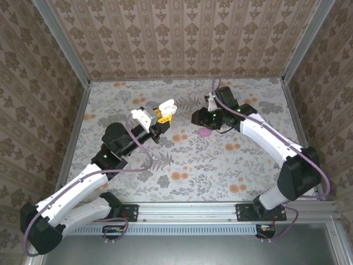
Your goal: Insert the wireless bluetooth earbuds into the charging case
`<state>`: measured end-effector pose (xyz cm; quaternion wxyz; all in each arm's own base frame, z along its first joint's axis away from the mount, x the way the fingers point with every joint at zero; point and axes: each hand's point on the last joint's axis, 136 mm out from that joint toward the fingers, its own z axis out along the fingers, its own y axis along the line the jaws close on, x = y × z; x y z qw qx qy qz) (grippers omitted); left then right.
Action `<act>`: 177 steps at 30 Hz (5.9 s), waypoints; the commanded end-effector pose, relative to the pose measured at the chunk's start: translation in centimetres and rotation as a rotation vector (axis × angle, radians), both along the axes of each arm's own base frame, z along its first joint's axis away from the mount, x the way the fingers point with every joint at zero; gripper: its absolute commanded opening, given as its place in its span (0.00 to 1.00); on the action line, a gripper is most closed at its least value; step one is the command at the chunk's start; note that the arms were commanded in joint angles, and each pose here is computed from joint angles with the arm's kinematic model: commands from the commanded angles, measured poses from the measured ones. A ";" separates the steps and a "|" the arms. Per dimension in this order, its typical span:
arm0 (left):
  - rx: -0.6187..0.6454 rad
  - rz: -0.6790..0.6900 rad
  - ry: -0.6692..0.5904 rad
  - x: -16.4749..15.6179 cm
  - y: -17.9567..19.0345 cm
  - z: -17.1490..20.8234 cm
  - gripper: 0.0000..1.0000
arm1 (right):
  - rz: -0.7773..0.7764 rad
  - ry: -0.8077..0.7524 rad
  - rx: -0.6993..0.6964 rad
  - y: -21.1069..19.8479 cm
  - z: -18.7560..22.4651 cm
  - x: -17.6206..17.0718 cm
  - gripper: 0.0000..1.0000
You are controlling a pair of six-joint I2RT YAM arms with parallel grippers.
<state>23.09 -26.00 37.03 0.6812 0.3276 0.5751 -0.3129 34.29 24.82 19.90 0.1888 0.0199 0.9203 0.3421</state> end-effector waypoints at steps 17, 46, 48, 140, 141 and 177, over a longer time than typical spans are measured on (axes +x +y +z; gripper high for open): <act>-0.121 0.166 0.002 -1.5 6.4 6.6 0.25 | 0.493 0.191 -0.249 15.6 -13.2 -4.2 0.43; -0.130 0.156 0.003 -1.7 6.4 6.6 0.25 | 0.792 0.087 -0.653 18.3 -18.6 -5.7 0.44; -0.133 0.155 0.003 -1.7 6.4 6.7 0.25 | 0.797 0.088 -0.662 18.3 -18.9 -5.8 0.43; -0.103 0.044 0.182 1.8 1.1 1.7 0.25 | 0.194 0.351 -0.714 -5.7 -17.6 -9.0 0.44; -0.103 0.047 0.182 1.9 1.1 1.7 0.25 | 0.202 0.357 -0.710 -5.5 -17.8 -9.1 0.42; -0.089 0.051 0.197 2.3 0.8 0.9 0.25 | 0.168 0.352 -0.683 -5.5 -18.2 -9.2 0.31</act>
